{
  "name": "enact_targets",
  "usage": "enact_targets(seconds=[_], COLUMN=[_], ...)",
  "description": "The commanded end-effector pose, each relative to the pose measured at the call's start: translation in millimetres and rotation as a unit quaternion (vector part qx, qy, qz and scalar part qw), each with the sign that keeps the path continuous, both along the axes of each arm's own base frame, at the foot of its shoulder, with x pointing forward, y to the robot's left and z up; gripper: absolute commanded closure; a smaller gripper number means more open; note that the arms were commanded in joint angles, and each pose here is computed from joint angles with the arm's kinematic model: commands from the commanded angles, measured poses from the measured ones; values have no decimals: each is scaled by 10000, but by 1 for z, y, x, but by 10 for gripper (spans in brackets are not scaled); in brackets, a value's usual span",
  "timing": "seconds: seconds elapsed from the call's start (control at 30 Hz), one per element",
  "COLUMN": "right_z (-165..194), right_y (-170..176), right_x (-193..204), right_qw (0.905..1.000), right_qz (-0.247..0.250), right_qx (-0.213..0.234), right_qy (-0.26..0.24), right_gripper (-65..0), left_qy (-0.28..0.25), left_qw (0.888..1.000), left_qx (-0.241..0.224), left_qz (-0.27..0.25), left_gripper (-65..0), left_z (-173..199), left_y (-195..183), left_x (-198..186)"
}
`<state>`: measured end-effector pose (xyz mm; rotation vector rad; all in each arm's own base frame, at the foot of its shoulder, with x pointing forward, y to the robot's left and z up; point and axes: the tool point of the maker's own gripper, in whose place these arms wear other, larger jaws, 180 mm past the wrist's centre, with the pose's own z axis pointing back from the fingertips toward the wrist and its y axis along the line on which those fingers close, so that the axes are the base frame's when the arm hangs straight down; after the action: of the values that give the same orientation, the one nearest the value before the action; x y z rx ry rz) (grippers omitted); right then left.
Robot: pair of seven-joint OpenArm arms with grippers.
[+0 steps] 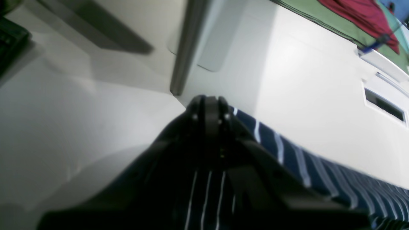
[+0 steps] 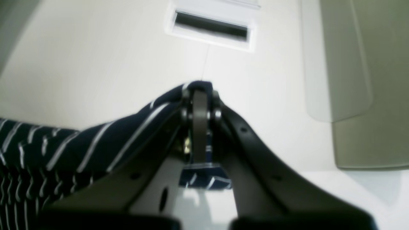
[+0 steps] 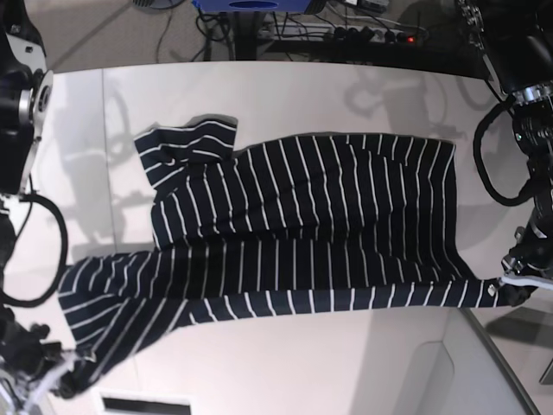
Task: Layout the t-shirt on the table in an organized manner, then fold the t-shirt properly
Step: 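Lift and pull the shirt with both grippers to spread it flat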
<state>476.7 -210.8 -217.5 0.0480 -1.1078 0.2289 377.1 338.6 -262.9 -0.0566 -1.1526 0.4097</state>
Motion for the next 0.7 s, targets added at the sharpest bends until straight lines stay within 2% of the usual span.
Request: enact_targets(seconds=[0.0, 0.1, 0.27, 0.43, 0.67], right_z=[33, 42, 48, 42, 36], right_y=[2, 23, 52, 89, 150], right_x=[16, 38, 76, 105, 123], right_qw=[9987, 9967, 9917, 9839, 9711], right_qz=[65, 336, 726, 1087, 1606], right_qx=[30, 62, 93, 251, 318], right_qy=[-506, -736, -1055, -1396, -1738], right_gripper=[-2, -2, -2, -6, -8], left_qy=[-285, -123, -10, 187, 375], left_qw=[9992, 9974, 9946, 9922, 9867], left_qx=[255, 618, 906, 1216, 1557], left_qz=[75, 336, 514, 197, 295], left_gripper=[0, 0, 0, 0, 0], left_z=[24, 23, 21, 10, 2], left_y=[13, 30, 27, -1, -5], left_x=[10, 18, 33, 45, 44])
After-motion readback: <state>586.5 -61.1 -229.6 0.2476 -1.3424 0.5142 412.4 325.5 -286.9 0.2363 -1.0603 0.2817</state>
